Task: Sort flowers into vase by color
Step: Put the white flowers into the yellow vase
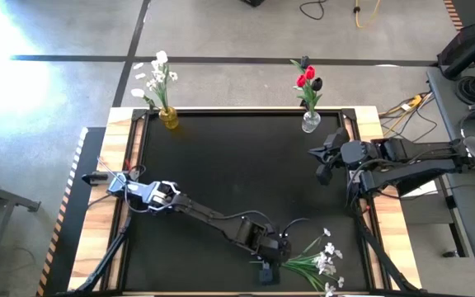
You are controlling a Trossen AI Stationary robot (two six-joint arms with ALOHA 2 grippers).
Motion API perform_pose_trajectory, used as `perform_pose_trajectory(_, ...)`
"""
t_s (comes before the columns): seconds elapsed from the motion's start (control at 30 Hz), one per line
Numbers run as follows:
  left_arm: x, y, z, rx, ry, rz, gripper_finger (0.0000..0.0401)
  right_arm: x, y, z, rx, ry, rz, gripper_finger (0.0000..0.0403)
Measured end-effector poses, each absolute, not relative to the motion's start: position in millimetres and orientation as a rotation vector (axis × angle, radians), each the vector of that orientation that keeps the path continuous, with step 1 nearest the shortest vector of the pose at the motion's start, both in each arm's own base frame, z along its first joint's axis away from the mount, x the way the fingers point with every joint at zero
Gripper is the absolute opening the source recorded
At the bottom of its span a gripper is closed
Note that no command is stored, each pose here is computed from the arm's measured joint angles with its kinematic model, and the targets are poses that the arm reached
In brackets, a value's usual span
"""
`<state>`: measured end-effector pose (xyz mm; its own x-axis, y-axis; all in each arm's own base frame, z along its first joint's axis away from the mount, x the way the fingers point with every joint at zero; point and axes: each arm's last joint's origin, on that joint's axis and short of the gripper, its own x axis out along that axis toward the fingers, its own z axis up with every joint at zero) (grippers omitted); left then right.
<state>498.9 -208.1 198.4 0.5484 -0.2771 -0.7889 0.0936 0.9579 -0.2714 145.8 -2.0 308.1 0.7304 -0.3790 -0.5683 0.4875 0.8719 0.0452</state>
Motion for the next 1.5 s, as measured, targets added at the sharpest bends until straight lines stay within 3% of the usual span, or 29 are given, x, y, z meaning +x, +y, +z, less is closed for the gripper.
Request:
perform_pose_trajectory(0.37,507,-219,163,-0.229,1.016,-0.203,0.0106,146,-2,308,0.188,0.581,-0.477,0.0009)
perform_pose_trajectory(0.87,503,-222,151,-0.190,1.065,-0.186,0.0106,146,-2,308,0.190,0.578,-0.477,0.0009)
perform_pose_trajectory(1.27,504,-221,142,-0.125,1.072,-0.196,0.0063,146,-2,308,0.191,0.578,-0.478,0.0009)
perform_pose_trajectory(1.5,505,-221,140,-0.107,1.075,-0.253,0.0008,146,-2,308,0.193,0.577,-0.479,0.0009)
